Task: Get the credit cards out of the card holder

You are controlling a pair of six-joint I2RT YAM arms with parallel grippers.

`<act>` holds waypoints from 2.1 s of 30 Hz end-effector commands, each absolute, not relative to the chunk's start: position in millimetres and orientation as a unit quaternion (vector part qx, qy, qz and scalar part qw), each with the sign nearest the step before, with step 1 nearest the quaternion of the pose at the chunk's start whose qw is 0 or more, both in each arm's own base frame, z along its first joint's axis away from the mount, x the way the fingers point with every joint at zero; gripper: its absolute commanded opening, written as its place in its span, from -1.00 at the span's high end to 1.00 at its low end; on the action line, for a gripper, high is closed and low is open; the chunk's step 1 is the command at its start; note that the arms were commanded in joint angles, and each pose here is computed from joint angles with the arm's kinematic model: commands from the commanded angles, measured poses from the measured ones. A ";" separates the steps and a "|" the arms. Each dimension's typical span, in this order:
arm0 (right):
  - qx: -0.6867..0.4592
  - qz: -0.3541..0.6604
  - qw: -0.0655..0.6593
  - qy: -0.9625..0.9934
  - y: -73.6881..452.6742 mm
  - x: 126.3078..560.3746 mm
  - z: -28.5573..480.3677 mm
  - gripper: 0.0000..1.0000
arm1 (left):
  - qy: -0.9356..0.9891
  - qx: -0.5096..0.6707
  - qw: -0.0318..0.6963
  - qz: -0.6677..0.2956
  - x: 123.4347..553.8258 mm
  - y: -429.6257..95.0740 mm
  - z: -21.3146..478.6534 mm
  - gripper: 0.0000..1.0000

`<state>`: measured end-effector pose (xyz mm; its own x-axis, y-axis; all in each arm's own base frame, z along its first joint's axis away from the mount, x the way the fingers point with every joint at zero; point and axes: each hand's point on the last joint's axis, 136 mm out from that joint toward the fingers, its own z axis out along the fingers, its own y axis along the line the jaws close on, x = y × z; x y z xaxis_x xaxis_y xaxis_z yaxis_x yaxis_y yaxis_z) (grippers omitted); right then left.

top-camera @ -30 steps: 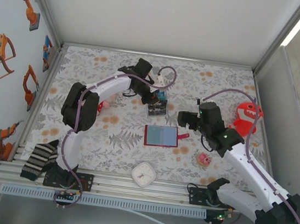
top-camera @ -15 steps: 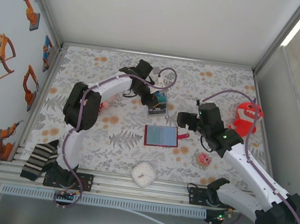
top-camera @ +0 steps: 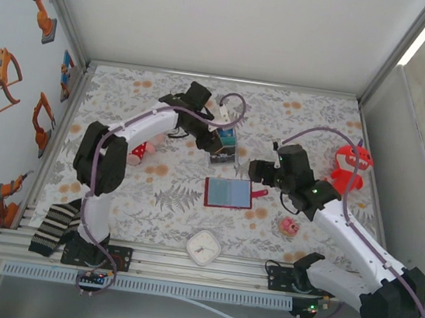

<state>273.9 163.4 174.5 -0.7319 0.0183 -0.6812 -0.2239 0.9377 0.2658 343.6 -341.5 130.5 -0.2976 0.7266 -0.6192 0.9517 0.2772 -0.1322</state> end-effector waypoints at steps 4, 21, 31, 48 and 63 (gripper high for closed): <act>-0.050 0.184 0.331 0.924 177.3 261.6 159.0 -0.52 | 0.780 0.476 0.329 -0.239 328.3 -317.1 180.4 0.09; -0.179 0.120 0.247 0.945 264.6 231.4 113.4 0.01 | 0.852 0.179 0.455 -0.188 296.9 -208.5 195.0 -0.75; -0.220 0.108 0.197 0.949 294.6 225.9 81.9 0.15 | 0.870 0.071 0.464 -0.150 288.0 -163.7 180.9 -0.94; -0.240 0.068 0.150 0.957 301.9 229.9 45.0 0.16 | 0.880 0.071 0.448 -0.143 294.2 -166.9 168.6 -0.94; -0.241 0.065 0.132 0.959 301.7 224.9 30.0 -0.15 | 0.890 0.067 0.429 -0.136 297.1 -169.3 161.0 -0.94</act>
<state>225.3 296.6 30.0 -0.8503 -0.4396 -0.2893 -0.4743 0.8783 0.0594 292.7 -167.8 147.6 -0.6327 0.0341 -0.7737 0.2481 0.9553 -0.1608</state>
